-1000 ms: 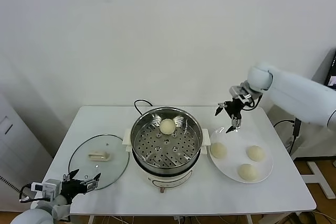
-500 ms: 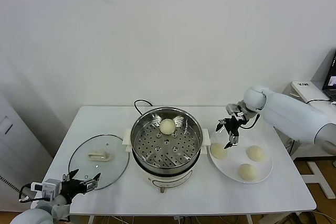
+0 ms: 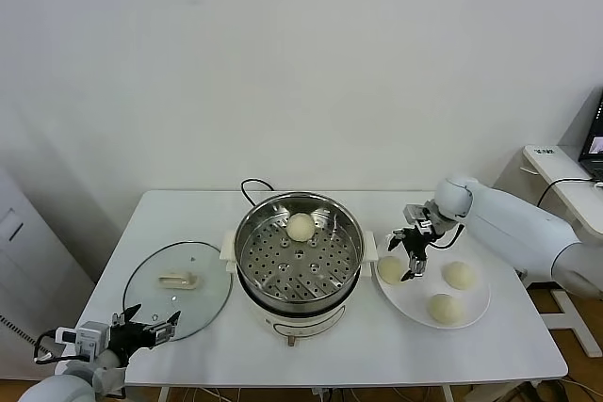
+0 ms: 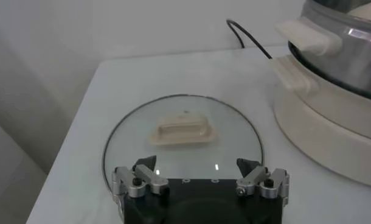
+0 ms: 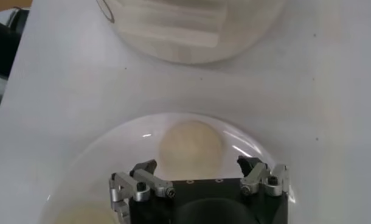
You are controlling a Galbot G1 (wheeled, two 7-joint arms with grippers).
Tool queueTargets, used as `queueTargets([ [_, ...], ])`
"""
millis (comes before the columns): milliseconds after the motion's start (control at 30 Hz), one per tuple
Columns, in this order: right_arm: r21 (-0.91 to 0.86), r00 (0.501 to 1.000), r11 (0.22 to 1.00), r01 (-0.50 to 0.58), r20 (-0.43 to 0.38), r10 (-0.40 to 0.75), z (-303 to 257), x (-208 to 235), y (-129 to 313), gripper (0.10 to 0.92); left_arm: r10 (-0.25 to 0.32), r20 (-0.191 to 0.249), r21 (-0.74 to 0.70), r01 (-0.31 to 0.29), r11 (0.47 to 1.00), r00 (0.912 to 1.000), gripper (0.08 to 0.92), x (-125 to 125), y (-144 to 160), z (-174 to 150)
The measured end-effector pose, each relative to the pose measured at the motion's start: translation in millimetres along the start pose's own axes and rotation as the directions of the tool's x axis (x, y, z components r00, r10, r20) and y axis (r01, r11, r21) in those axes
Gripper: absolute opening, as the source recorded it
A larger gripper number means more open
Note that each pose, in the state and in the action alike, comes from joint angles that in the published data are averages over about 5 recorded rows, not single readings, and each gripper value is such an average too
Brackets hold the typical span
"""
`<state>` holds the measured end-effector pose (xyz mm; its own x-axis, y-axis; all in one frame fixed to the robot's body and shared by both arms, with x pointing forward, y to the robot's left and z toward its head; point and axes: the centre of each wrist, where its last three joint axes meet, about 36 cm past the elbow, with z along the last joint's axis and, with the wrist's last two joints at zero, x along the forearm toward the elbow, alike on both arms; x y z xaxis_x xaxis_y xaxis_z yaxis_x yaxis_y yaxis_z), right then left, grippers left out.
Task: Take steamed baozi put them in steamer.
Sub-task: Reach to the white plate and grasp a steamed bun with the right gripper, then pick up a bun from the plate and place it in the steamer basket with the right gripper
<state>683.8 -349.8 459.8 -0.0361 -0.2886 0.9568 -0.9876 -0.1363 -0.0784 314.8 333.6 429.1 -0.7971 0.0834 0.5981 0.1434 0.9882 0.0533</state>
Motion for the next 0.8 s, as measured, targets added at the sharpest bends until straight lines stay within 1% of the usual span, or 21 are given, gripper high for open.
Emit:
queueTargets([
  [167,-0.007,1.0,1.0,-0.012,0.003,0.012,1,-7,1,0.597,0.0,-0.001,-0.001,0.0,1.0,1.0,0.823,0,0,0],
  [267,-0.011,1.0,1.0,-0.018,0.008,0.019,2,-10,2,0.532,0.001,-0.001,-0.001,-0.001,1.0,1.0,0.823,0,0,0],
  [367,-0.014,1.0,1.0,-0.023,0.014,0.023,2,-11,2,0.512,0.002,-0.001,-0.001,-0.002,1.0,1.0,0.823,1,-1,0],
  [567,-0.016,0.999,1.0,-0.024,0.021,0.025,2,-3,2,0.509,-0.001,-0.002,-0.004,0.001,1.0,1.0,0.823,3,-1,0],
  [667,-0.015,0.999,1.0,-0.025,0.019,0.025,1,13,-1,0.509,-0.003,-0.002,-0.006,0.003,1.0,1.0,0.823,3,-2,0],
  [800,-0.012,1.0,1.0,-0.029,0.01,0.029,-3,49,-7,0.509,-0.005,-0.003,-0.01,0.005,1.0,1.0,0.823,3,-3,1],
])
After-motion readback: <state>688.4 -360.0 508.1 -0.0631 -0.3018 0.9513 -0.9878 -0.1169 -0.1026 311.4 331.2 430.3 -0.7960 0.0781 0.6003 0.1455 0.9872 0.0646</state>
